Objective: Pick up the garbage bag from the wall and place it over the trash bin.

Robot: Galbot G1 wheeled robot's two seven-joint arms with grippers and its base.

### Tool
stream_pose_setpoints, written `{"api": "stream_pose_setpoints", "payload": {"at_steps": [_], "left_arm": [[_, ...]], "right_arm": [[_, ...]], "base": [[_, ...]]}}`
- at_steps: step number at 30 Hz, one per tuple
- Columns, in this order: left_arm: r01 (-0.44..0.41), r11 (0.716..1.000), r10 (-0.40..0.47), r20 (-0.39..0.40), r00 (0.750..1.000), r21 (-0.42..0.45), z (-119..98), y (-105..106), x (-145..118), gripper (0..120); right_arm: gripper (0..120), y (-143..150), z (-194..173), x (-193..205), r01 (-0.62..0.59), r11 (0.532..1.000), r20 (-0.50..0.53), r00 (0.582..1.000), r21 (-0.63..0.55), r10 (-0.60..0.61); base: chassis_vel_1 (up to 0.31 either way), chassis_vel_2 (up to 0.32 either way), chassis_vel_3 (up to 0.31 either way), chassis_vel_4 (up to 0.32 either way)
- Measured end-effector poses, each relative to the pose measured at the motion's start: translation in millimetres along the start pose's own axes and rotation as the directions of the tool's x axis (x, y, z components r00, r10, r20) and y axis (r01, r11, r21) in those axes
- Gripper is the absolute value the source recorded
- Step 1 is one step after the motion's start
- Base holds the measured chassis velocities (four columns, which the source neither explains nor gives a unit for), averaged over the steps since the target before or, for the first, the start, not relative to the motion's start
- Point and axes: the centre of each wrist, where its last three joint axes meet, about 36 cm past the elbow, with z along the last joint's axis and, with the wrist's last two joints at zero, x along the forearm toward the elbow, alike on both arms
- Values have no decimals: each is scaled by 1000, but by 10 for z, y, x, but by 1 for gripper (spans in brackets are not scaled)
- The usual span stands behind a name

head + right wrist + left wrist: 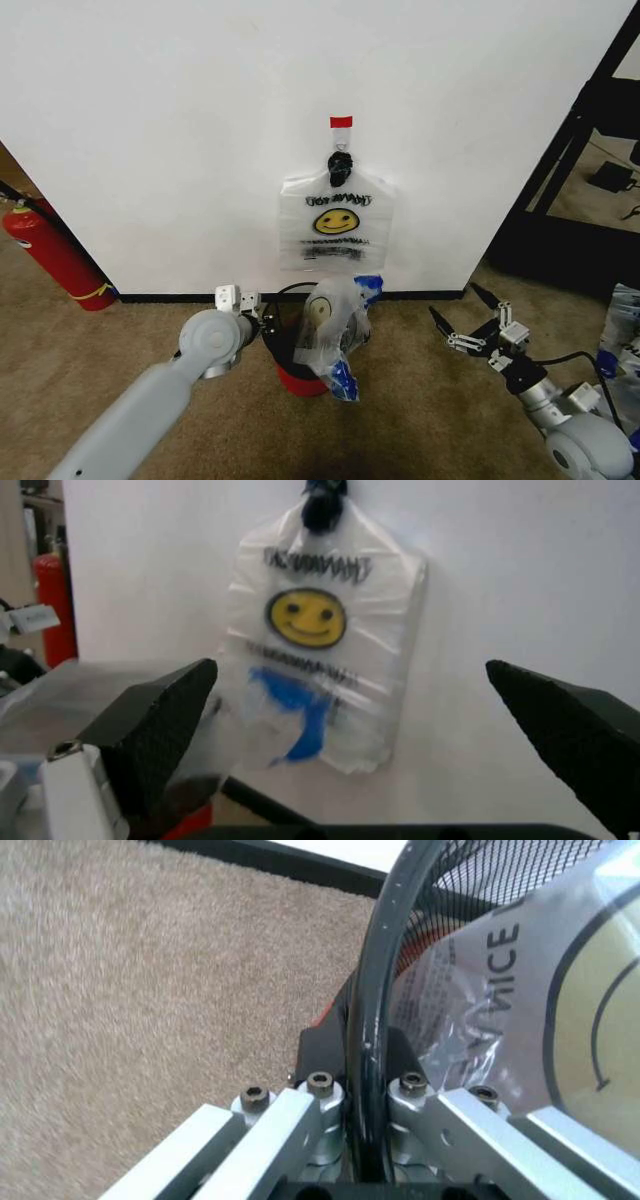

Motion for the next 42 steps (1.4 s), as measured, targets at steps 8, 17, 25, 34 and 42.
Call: {"api": "stream_pose_setpoints", "payload": {"at_steps": [8,17,25,34,42], "left_arm": [[33,999,-34,0,999,38,525,-49,12,0],[75,996,-73,-39,997,45,986,-84,26,0],[74,997,-73,-36,997,26,1130,-209,70,8],[116,991,-112,57,992,-71,1265,-141,293,38],[144,959,-65,306,950,-246,1208,-25,662,64]], "right_arm": [[100,90,45,30,15,1000,-15,1000,-4,-15],[100,121,71,73,9,1000,-16,1000,-1,-9],[100,157,50,139,17,1000,-10,1000,6,-16],[100,181,54,143,29,1000,-6,1000,11,-29],[100,184,96,86,44,999,-11,999,14,-44]], "base": [[0,0,0,0],[0,0,0,0],[0,0,0,0],[0,0,0,0],[0,0,0,0]]}}
